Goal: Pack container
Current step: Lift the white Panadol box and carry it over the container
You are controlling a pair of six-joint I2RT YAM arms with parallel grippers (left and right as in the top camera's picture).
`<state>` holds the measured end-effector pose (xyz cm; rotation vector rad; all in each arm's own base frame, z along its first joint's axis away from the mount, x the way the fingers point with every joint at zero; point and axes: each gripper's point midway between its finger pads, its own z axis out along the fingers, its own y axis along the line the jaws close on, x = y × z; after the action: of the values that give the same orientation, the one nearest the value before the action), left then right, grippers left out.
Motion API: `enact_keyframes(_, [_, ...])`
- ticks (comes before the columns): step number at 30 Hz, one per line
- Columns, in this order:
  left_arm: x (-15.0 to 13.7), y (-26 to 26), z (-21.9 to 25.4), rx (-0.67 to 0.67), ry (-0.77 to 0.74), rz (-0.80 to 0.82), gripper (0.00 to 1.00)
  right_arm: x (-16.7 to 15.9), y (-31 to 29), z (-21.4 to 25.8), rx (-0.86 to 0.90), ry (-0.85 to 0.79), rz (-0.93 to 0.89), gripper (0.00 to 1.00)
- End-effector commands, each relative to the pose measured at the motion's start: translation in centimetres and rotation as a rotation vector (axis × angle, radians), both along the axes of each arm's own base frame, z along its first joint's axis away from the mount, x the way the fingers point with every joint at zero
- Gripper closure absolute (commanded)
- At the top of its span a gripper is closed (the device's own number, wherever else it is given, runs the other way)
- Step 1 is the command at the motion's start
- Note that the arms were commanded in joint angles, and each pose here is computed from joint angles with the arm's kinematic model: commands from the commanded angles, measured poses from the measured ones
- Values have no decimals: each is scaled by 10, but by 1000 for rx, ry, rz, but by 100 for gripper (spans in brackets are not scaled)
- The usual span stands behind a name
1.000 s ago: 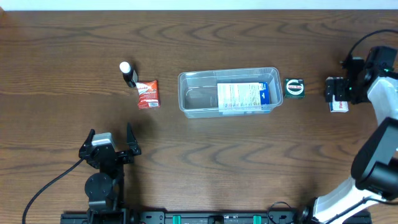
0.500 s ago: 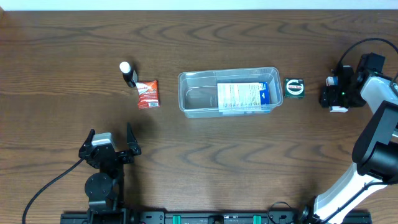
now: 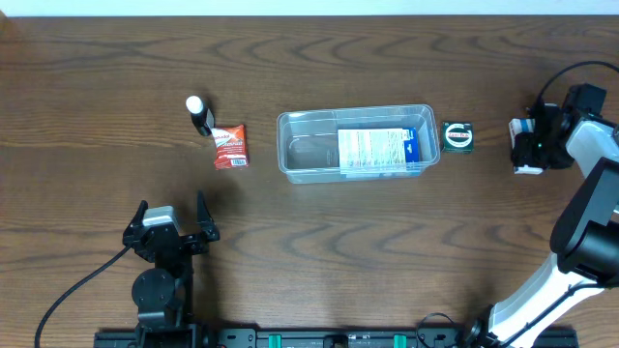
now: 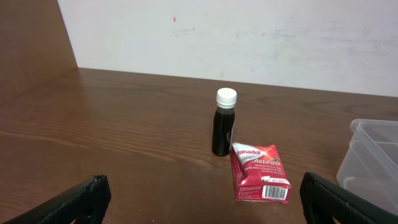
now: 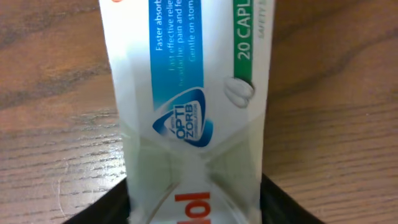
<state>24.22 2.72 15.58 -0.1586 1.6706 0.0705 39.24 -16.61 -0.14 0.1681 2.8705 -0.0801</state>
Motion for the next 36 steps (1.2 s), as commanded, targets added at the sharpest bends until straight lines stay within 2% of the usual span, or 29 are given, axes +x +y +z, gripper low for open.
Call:
enact_keyframes(1, [0, -1, -18, 16, 46, -5, 2, -4, -6, -4, -8, 15, -50, 55])
enact_keyframes(5, [0, -1, -18, 16, 46, -5, 2, -3, -6, -3, -6, 10, -51, 56])
enact_keyframes(9, [0, -1, -18, 16, 46, -5, 2, 8, -5, 20, 23, -50, -103, 58])
enact_keyframes(13, [0, -1, -18, 16, 46, -5, 2, 25, 5, 75, 70, -160, -73, 62])
enact_keyframes(16, [0, -1, -18, 16, 46, -5, 2, 36, 22, 131, 101, -262, -23, 71])
enact_keyframes(18, [0, -1, -18, 16, 46, -5, 2, 40, 38, 165, 110, -320, 24, 72])
enact_keyframes(23, [0, -1, -18, 16, 46, -5, 2, 38, 108, 238, 113, -439, 300, 68])
enact_keyframes(26, [0, -1, -18, 16, 46, -5, 2, 30, 159, 260, 72, -476, 518, 66])
enact_keyframes(31, [0, -1, -18, 16, 46, -5, 2, 11, 255, 265, 46, -480, 878, 66])
enact_keyframes(36, [0, -1, -18, 16, 46, -5, 2, 1, 308, 241, -67, -397, 1084, 64])
